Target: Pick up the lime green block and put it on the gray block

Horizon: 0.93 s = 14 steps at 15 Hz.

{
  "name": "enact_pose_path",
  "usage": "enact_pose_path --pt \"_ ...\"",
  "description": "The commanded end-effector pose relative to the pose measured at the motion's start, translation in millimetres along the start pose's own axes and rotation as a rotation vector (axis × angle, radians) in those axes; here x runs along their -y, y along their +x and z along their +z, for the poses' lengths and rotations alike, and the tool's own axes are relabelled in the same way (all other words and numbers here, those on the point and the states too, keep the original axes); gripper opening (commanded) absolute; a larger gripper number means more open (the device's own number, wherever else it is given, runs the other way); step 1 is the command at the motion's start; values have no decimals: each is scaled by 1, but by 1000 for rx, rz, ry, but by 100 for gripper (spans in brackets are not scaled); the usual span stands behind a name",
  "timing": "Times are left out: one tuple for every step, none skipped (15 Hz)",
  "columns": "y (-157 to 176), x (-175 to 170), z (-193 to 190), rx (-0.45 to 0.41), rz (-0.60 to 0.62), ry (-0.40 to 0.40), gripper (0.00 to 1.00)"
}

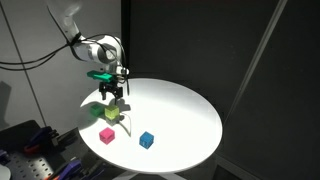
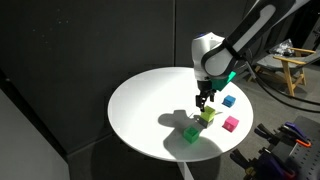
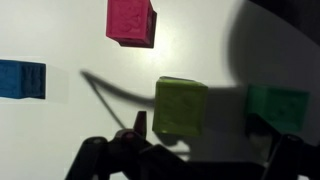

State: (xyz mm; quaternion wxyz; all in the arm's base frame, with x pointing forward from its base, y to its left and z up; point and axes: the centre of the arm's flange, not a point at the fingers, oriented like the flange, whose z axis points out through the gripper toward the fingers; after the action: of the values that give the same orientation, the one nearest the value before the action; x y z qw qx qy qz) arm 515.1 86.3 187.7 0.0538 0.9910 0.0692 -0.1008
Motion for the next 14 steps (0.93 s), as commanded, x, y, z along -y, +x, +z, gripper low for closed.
enact_pose_path --pt "-18 -2 -26 -52 20 12 100" --pt "-19 -2 -30 -64 21 12 100" --pt "-20 -2 -34 -76 23 13 100" --pt "-21 -2 -38 -85 24 13 100" --pt "-23 -2 -41 -92 26 14 100" --pt "-25 -2 -44 -98 28 14 100" --pt "-27 -3 -46 -99 32 13 100" --pt "-29 -3 -49 -98 35 13 100" --pt "-30 -4 -50 -96 39 12 100" --pt "-32 -4 -52 -96 46 13 100" --pt "-35 -5 -54 -93 56 12 100" --pt "-37 -5 -55 -93 64 12 100" --pt "-38 -6 -57 -89 75 14 100" --pt "-41 -7 -58 -83 83 19 100"
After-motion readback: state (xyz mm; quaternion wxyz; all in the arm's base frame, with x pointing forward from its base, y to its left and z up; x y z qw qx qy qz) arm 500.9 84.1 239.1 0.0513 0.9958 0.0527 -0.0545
